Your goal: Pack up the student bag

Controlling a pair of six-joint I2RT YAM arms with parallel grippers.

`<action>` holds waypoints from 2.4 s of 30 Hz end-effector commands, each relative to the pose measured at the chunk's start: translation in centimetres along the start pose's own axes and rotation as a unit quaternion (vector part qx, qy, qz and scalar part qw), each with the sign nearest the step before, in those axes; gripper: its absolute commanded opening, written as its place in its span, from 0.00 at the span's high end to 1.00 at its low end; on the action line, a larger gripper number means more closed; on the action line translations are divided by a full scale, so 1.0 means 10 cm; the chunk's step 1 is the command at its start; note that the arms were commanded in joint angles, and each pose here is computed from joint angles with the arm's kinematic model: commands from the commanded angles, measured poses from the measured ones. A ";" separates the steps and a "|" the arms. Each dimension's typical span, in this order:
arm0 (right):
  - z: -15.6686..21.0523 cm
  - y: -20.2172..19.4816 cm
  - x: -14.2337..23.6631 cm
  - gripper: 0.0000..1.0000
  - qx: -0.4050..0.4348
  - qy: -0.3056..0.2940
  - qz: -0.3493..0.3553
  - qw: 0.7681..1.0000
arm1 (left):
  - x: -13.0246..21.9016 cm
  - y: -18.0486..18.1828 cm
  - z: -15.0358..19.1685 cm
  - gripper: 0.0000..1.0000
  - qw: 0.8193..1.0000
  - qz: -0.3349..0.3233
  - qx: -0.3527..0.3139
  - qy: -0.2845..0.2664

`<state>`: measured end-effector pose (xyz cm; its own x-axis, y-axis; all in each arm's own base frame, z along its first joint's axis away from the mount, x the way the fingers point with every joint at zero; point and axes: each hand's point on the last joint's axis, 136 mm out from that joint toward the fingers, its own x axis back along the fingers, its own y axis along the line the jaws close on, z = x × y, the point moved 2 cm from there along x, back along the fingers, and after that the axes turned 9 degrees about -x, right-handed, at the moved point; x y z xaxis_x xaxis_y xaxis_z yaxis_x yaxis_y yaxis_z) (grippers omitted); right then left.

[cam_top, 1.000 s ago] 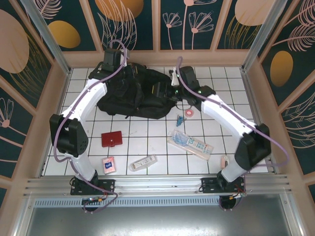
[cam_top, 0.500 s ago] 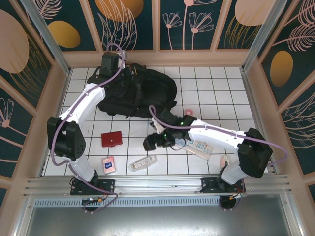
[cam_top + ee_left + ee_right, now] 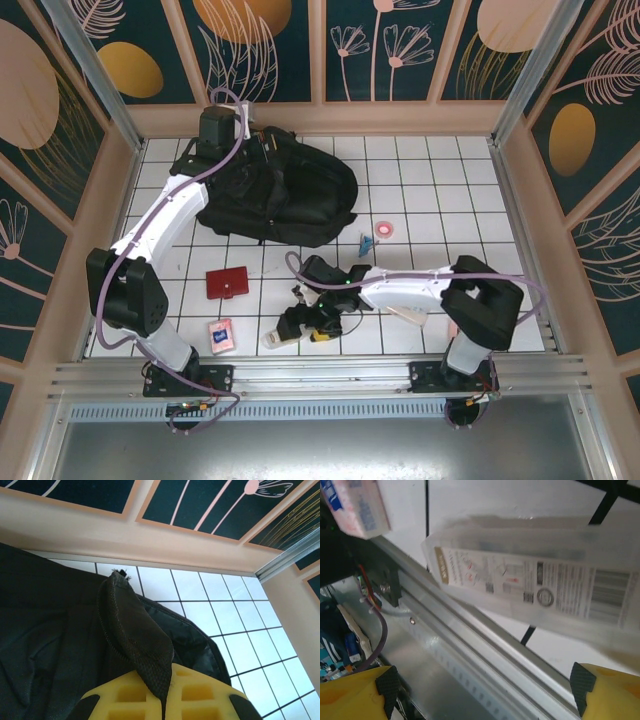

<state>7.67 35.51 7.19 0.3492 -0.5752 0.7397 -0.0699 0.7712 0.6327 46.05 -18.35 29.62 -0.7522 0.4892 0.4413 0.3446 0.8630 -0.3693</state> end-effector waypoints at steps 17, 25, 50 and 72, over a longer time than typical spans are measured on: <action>-0.99 0.13 -0.12 0.11 -0.027 -0.111 0.129 0.985 | 0.28 0.01 -0.35 0.94 0.998 0.027 0.018 -0.061; -1.00 0.08 -0.29 0.16 0.027 -0.103 0.228 0.968 | 0.30 0.09 -0.38 0.94 0.996 0.044 0.041 -0.063; -0.51 -0.22 -0.12 0.44 0.122 -0.146 0.407 0.893 | 0.29 0.09 -0.38 0.94 0.996 0.048 0.043 -0.062; -1.35 0.40 1.90 0.53 0.053 -0.409 0.173 0.895 | 0.25 0.01 -0.48 0.93 0.993 0.081 0.058 -0.056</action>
<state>23.23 31.51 17.45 -0.4389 -0.2772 0.8547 -0.1580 0.9602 0.2303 46.14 -16.49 30.84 -0.7251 0.5742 0.3801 0.3486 0.7821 -0.5166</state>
